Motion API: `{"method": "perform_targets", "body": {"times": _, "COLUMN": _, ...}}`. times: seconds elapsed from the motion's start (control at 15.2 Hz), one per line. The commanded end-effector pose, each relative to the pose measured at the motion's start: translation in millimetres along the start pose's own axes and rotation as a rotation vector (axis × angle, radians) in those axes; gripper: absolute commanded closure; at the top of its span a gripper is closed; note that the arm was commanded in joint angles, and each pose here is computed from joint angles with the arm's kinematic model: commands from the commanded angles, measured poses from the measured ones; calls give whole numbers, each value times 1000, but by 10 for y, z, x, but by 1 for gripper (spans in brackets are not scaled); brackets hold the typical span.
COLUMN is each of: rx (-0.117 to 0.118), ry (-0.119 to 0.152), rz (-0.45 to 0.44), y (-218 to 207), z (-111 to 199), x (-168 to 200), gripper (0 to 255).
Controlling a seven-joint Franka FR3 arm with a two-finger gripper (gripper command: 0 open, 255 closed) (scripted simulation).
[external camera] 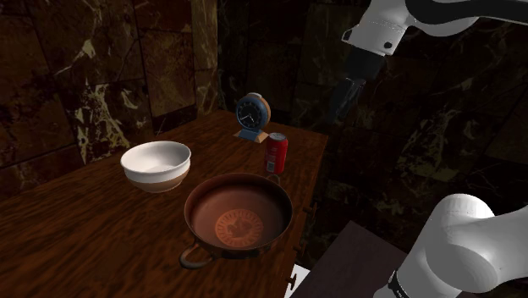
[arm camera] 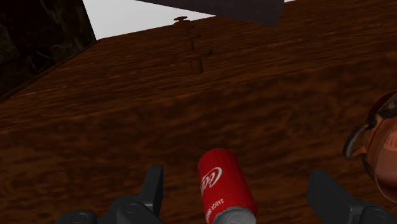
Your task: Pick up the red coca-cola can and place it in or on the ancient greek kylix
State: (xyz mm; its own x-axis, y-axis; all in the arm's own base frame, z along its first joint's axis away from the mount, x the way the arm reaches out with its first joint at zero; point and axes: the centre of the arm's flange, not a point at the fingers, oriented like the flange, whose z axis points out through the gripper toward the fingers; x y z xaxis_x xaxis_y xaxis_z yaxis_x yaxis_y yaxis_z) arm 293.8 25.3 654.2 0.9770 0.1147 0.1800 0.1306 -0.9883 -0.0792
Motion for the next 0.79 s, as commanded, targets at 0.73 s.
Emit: {"method": "perform_targets", "body": {"times": 0.73, "rx": -59, "ry": -141, "rz": 88, "y": -335, "z": 974, "x": 1283, "gripper": 0}}
